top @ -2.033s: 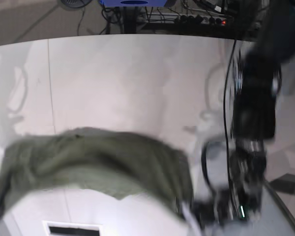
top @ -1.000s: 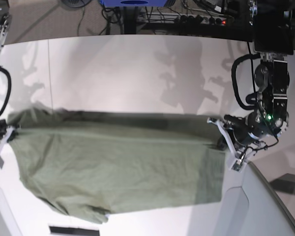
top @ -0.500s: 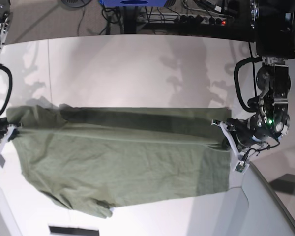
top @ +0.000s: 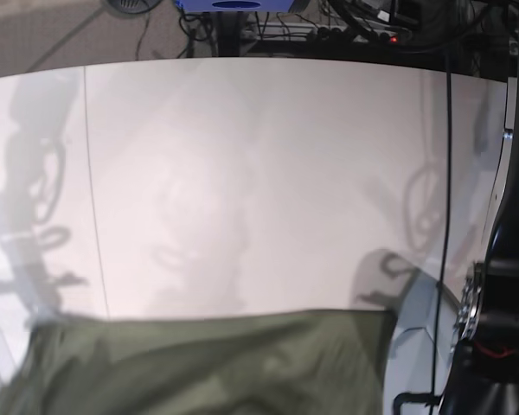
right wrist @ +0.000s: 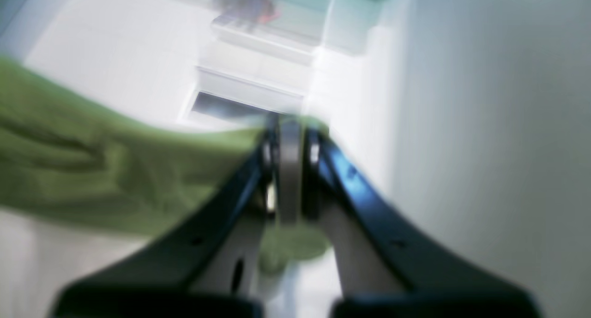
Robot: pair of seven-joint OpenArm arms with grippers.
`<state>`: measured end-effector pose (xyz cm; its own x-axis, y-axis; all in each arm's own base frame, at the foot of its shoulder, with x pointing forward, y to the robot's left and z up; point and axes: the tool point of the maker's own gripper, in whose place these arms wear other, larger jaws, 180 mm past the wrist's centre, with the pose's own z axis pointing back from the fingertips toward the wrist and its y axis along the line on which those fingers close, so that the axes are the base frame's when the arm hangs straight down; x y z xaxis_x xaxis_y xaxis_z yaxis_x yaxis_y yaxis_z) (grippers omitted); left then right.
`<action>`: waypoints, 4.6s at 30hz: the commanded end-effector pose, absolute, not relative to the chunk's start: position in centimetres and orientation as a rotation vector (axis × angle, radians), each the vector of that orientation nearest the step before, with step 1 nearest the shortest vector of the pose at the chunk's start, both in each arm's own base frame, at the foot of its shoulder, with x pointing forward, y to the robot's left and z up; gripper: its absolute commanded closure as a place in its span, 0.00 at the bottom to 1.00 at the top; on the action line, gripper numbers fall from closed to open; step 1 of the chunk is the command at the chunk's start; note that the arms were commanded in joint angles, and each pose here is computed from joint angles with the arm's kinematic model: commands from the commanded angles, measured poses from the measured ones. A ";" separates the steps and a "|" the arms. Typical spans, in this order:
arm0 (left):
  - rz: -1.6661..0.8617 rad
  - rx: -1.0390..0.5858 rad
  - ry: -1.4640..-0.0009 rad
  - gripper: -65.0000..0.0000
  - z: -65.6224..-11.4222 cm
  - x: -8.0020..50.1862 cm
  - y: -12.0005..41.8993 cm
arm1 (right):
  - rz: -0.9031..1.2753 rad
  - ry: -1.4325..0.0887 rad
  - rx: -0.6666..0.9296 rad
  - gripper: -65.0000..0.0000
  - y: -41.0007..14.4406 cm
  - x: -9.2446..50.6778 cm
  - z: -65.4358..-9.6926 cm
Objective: Layout the t-shirt on the table in an organized manner, then fold the t-shirt properly
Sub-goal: 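Swing the held shirt up and lay it back across the table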
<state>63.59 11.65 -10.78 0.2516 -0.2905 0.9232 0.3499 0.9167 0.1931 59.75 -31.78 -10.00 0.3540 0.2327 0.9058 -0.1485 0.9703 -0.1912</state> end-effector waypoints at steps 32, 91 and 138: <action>-0.387 0.116 -1.130 1.00 -18.1 51.0 21.9 | 0.383 -0.657 -0.429 1.00 -31.3 44.7 -25.7; -0.516 0.182 -1.385 1.00 -3.8 63.2 14.1 | 0.228 -1.251 -0.258 1.00 -32.2 60.1 -5.0; -0.471 0.227 -1.426 1.00 -2.8 60.3 17.4 | 0.241 -1.174 -0.421 1.00 -33.5 56.8 -4.6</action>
<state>60.16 17.11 -6.58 0.1458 -0.4487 0.8817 0.2165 0.8841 0.4141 56.59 -32.96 -8.14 0.4403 0.3977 0.8050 -0.0134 0.8994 -0.4370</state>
